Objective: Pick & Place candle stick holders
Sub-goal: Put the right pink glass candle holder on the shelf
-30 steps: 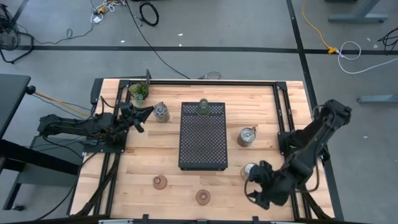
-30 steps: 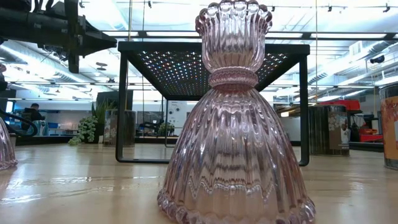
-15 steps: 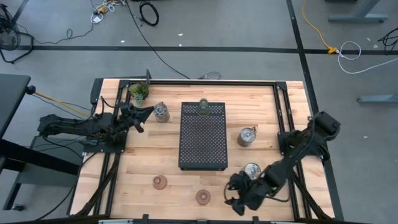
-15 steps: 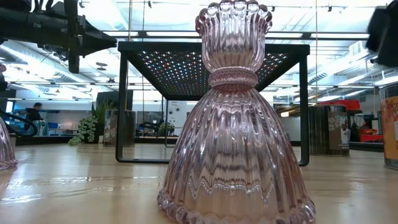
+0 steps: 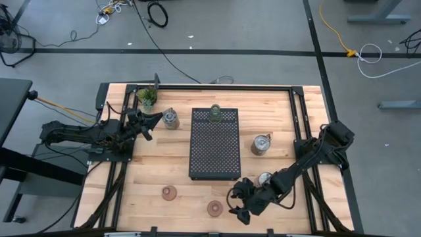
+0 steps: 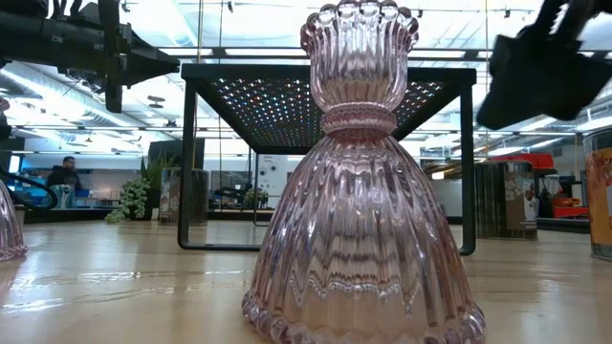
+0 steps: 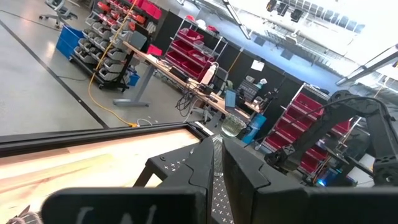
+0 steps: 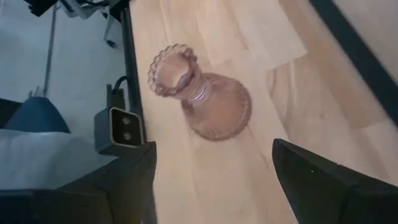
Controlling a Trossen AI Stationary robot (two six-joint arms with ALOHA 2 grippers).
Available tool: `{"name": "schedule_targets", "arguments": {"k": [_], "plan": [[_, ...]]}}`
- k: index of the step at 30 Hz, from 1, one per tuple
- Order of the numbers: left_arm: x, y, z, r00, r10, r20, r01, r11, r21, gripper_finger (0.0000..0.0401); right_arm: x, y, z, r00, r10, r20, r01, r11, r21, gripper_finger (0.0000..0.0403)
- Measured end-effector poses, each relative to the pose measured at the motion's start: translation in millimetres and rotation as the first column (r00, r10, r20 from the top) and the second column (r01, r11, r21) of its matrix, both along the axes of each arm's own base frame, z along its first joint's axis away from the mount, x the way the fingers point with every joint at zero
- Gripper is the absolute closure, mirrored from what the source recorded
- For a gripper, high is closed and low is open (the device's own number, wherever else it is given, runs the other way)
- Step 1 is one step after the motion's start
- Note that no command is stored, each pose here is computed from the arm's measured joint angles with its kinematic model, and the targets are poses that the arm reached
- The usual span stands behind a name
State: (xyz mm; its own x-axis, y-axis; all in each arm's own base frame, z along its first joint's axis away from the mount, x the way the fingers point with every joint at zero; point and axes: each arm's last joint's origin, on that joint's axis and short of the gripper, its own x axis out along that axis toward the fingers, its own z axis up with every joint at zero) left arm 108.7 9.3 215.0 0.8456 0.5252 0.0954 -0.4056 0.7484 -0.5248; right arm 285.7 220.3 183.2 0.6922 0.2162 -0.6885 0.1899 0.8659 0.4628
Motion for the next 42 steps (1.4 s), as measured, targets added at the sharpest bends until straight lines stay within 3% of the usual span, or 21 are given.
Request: {"name": "schedule_targets", "arguments": {"k": [9,18,25,37,42], "plan": [[0.0,0.0,0.0,1.0,0.0,0.001,0.0,1.0,0.0,0.0364,4.9,0.8,4.2,0.998,-0.018,0.055,0.016,0.999,0.037,0.0085],[0.7,-1.2,0.3,0.999,-0.045,-0.011,0.046,0.999,0.027,0.0364,13.2,2.4,-5.4,0.983,-0.174,0.059,0.164,0.976,0.146,0.0085],[1.6,-3.1,0.2,0.993,-0.118,-0.014,0.118,0.992,0.037,0.0364,14.1,3.8,-5.0,0.983,-0.17,0.069,0.157,0.975,0.159,0.0085],[1.5,-3.1,1.3,0.993,-0.119,-0.002,0.119,0.992,0.037,0.0364,25.5,14.3,-27.6,0.987,-0.123,0.103,0.101,0.975,0.199,0.0085],[1.5,-3.1,1.4,0.993,-0.119,-0.002,0.119,0.992,0.038,0.0364,26.5,12.4,-26.5,0.987,-0.094,0.132,0.075,0.987,0.144,0.0085]]}}
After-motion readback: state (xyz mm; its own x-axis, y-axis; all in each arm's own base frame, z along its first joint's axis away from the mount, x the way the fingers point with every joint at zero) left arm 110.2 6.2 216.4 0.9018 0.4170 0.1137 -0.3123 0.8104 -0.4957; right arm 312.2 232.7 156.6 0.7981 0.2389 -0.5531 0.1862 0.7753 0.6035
